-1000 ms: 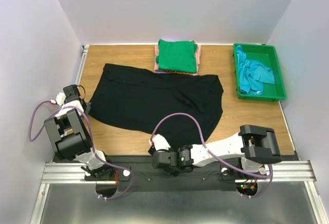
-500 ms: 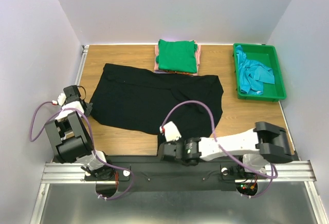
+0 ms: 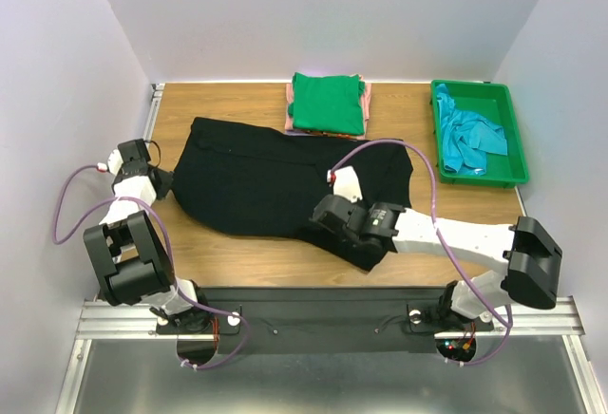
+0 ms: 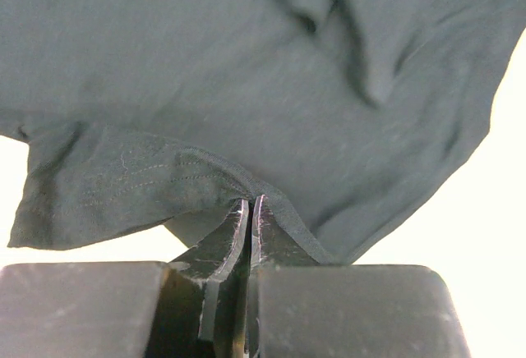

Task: Fold and stack the t-shirts
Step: Fold the tshirt

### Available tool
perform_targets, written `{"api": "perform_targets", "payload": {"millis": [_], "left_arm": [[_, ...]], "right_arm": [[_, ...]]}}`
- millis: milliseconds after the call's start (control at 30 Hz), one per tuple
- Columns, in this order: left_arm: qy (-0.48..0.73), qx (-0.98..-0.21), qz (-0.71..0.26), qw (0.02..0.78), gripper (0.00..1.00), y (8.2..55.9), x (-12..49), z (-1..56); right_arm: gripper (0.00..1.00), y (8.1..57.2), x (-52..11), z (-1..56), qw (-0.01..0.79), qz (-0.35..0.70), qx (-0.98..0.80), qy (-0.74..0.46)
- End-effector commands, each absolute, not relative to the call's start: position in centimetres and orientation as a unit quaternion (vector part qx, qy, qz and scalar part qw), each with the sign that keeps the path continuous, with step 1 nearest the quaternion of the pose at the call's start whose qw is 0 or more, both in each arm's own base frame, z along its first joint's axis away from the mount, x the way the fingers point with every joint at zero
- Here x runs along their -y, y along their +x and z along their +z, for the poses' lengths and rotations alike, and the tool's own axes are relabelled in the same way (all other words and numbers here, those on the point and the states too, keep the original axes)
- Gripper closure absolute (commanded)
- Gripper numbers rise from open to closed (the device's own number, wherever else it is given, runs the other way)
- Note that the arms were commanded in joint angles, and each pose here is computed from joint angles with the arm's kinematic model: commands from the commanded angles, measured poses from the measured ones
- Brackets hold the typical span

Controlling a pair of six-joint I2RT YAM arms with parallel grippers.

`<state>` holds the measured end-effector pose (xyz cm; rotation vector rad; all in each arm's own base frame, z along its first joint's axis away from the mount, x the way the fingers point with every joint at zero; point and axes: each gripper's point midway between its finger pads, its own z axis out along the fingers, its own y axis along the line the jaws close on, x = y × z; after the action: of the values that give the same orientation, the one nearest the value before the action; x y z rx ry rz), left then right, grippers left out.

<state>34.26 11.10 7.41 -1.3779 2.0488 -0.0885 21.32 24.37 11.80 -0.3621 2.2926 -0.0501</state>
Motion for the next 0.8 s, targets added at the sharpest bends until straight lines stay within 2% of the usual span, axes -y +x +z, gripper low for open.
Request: {"api": "perform_targets", "payload": {"millis": [0,267,767], "left_arm": [[-0.529,-0.780,-0.023,0.333,1.00,34.9,-11.8,8.6],[-0.516,-0.781,-0.037,0.349,1.00,36.2,-11.4,10.2],[-0.482,-0.806,-0.059,0.339,1.00,44.4,-8.5,10.1]], "right_arm": [[1.00,23.7,-24.4,14.6,0.435,-0.027,-0.890,-0.132],[1.00,26.1,-23.7,15.8,0.452,-0.031,-0.885,-0.109],[1.00,33.9,-19.9,17.6,0.458,-0.066,-0.883,-0.083]]}}
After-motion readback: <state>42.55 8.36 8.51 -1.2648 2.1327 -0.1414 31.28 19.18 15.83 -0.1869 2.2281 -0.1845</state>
